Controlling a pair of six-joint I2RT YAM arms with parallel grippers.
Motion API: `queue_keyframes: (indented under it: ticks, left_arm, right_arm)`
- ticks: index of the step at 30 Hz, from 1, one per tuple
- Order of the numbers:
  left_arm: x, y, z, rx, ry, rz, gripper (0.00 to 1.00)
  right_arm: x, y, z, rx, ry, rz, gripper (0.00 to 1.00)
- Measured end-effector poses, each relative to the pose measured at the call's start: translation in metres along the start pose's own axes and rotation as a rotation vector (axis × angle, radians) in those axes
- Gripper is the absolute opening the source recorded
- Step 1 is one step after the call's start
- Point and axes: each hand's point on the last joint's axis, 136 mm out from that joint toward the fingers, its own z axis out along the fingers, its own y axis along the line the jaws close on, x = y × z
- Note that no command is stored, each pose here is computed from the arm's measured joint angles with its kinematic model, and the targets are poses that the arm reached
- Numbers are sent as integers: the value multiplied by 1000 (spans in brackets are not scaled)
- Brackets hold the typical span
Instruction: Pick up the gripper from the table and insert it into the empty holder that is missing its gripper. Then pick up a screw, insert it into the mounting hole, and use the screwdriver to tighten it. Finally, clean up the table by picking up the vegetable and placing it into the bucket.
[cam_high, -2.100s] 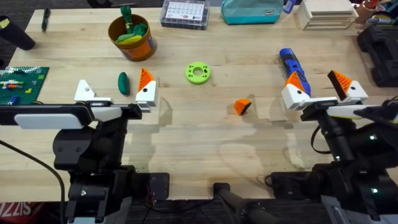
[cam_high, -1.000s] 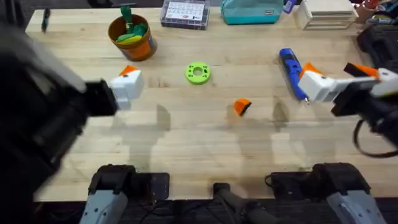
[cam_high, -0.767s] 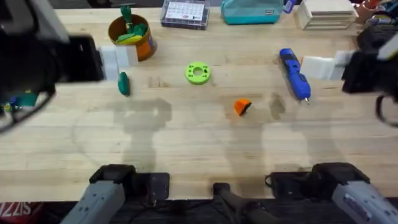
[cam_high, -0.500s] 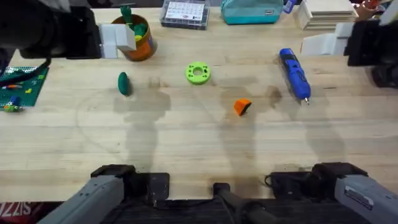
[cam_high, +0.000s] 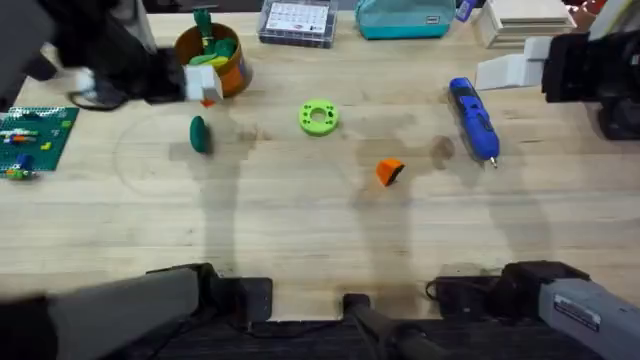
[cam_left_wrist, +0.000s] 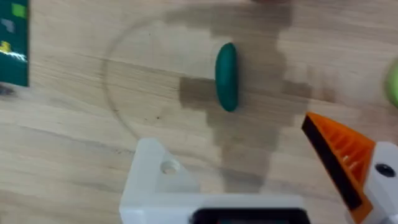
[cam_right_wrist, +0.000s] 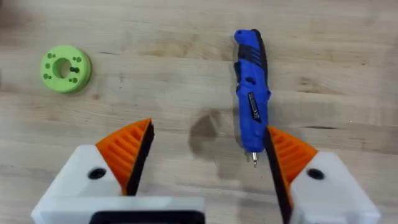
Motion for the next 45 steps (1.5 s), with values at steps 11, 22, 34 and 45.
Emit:
queue_keyframes:
  ticks: [11, 22, 34, 45]
  left_arm:
    - [19, 2, 118, 81, 156, -85, 985]
    - [15, -5, 137, 123, 160, -85, 916]
    - [6, -18, 136, 175, 131, -74, 20]
    - [14, -8, 136, 144, 158, -88, 985]
  right_arm:
    - [0, 0, 0, 0, -1, 0, 994]
    - [0, 0, 0, 0, -1, 0, 994]
    - [0, 0, 0, 0, -1, 0, 993]
    - [5, 0, 0, 0, 20, 2, 994]
